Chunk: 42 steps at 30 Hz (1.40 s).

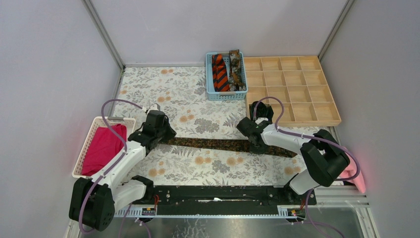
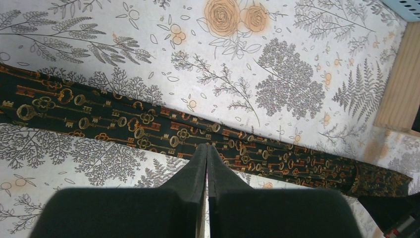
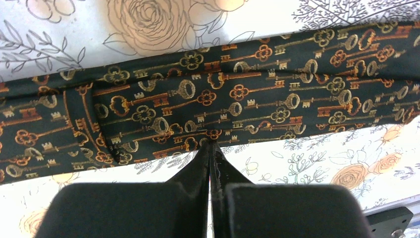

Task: Roll the ties
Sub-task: Flatten out the tie at the center of the board.

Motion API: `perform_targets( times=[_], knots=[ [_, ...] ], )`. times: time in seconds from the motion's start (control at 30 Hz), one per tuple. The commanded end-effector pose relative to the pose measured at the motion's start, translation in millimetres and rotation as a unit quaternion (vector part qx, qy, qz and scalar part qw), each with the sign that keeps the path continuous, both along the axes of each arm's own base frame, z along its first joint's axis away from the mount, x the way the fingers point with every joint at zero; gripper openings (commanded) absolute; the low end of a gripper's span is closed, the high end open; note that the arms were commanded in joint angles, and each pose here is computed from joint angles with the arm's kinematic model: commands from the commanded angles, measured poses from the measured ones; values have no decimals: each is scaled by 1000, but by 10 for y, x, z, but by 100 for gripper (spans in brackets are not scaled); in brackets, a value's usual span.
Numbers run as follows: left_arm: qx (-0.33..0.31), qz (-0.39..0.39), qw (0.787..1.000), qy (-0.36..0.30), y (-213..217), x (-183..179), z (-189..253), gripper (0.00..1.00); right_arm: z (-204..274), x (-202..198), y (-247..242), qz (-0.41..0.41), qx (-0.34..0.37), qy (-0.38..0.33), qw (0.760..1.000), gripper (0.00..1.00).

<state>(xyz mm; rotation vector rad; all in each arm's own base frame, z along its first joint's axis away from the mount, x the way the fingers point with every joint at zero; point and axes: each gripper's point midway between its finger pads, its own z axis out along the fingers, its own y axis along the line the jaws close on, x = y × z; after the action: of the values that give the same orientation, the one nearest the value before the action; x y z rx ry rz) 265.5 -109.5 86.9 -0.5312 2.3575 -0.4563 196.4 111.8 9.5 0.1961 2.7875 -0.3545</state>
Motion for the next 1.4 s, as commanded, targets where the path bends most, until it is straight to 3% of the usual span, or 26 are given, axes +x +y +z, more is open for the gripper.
perform_targets(
  times=[0.0, 0.1, 0.27, 0.47, 0.6, 0.83, 1.37],
  knots=[
    [-7, -19, 1000, -13, -38, 8, -6, 3, 6, -161, -353, -64, -87, 12, 994, 0],
    [-17, -34, 999, -9, -89, -29, -20, 3, -26, -264, -431, -98, -83, 17, 992, 0],
    [-27, -45, 999, -8, -129, -72, -37, 3, 112, -386, -720, -148, -146, 9, 978, 0],
    [-32, -50, 998, -7, -151, -90, -59, 2, 329, -91, -239, -104, 6, -68, 992, 0],
    [-37, -50, 998, -10, -168, -78, -58, 2, 453, 49, -60, -78, 52, -96, 991, 0],
    [-33, -50, 998, -7, -169, -44, -82, 2, 232, 184, 201, -41, 49, -48, 997, 0],
    [-33, -55, 998, -2, -185, -48, -151, 2, 108, 369, 381, -31, 42, -38, 998, 0]
  ],
)
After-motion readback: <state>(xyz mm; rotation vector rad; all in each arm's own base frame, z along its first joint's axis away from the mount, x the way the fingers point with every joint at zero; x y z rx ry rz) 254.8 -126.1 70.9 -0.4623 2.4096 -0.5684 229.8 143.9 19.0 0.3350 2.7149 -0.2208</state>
